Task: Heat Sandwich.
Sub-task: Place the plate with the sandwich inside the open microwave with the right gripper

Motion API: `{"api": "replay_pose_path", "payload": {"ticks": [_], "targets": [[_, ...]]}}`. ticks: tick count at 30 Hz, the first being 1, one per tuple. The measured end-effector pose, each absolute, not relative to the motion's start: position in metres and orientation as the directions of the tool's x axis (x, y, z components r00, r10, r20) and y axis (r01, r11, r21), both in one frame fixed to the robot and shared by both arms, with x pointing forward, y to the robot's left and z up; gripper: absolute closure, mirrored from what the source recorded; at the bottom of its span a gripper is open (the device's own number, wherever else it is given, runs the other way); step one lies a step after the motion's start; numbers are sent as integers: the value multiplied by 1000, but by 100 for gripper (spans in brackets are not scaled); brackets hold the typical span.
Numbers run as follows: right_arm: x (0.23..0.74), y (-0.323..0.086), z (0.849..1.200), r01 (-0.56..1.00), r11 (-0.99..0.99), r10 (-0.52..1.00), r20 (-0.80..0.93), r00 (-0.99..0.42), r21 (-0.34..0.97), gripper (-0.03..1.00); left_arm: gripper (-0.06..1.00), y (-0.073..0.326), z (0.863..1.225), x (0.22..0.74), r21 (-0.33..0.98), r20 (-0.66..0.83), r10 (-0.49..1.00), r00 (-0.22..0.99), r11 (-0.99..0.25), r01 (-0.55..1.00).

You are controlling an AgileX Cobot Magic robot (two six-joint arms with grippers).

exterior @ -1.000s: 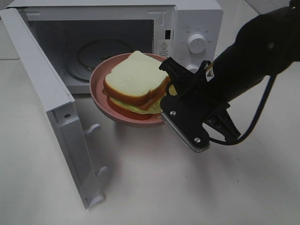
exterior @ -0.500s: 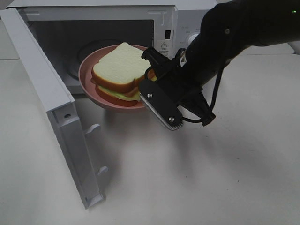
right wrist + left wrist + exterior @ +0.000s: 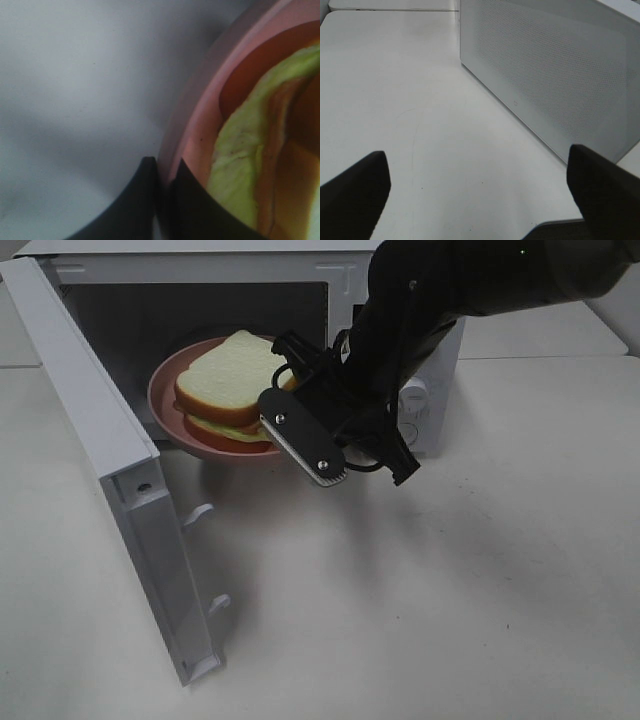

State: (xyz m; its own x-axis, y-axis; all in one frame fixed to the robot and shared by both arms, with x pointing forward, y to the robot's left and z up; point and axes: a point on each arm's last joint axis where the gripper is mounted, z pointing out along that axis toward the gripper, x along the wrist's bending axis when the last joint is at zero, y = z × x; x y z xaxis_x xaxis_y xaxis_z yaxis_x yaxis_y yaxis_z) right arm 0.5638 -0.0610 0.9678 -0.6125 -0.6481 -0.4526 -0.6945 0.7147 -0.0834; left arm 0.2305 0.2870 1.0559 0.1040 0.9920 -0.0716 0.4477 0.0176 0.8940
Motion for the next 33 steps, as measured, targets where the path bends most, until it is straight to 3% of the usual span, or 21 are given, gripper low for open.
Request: {"api": "replay_pose_path", "payload": {"ticks": [33], "targets": [[636,-4,960,-525,850,-467,-520,-715,-41,94,6,287,1056,230,894,-72,992,104,18,448]]}}
